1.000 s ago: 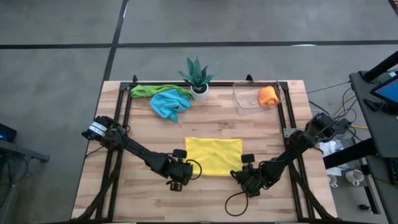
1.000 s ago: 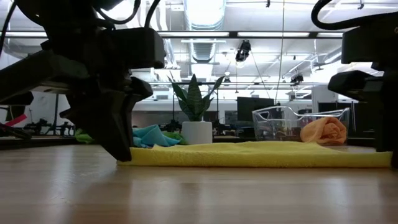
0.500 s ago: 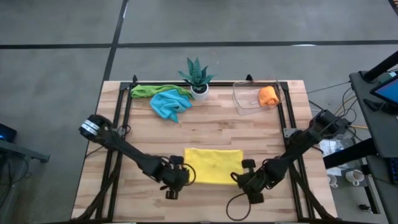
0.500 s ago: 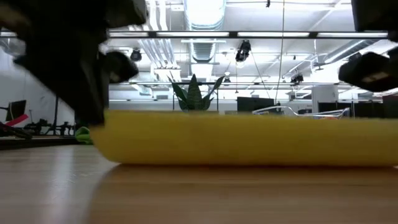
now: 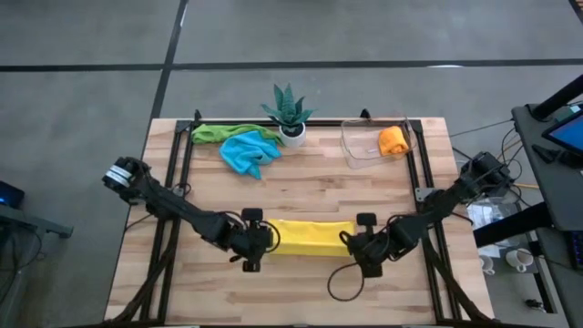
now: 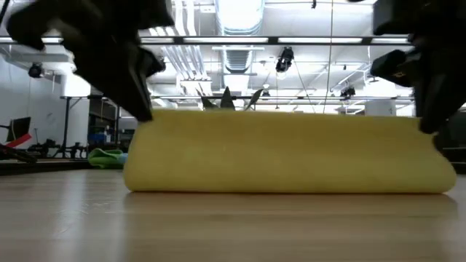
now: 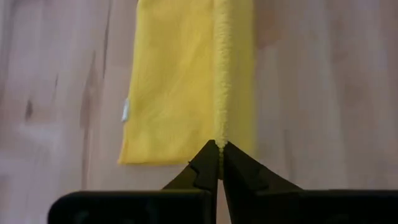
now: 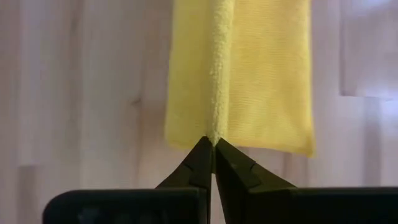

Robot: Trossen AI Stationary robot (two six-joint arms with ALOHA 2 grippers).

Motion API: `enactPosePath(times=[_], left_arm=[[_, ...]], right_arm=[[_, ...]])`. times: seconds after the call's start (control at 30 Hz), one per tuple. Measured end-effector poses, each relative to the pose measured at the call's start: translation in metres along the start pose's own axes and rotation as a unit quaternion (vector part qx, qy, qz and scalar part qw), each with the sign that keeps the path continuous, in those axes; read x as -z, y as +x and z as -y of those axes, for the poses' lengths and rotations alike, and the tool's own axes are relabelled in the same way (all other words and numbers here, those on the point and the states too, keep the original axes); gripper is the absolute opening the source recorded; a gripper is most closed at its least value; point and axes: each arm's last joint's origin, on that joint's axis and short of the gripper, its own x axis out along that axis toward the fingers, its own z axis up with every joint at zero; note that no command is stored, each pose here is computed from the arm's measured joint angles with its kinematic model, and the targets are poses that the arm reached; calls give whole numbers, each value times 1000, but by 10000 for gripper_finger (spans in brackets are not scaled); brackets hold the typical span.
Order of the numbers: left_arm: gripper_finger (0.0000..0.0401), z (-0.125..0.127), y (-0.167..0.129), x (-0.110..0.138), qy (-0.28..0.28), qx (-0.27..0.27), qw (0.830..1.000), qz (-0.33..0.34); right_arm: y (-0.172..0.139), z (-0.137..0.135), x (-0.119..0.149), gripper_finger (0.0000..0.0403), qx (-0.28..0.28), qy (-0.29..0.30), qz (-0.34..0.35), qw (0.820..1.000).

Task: Roll microfiber towels into tight, uniform cylinder then place into a basket
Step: Fold the yellow microfiber cloth

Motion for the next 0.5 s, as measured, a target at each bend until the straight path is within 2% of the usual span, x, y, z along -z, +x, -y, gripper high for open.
enactPosePath(times=[0.17,0.5], left_arm=[[0,-12,16,8,-7,-53,999,-9],[0,-23,27,15,-24,-69,997,0]], right_arm=[[11,12,-5,9,17,6,-11,1000],[28,26,-11,9,39,17,-34,999]])
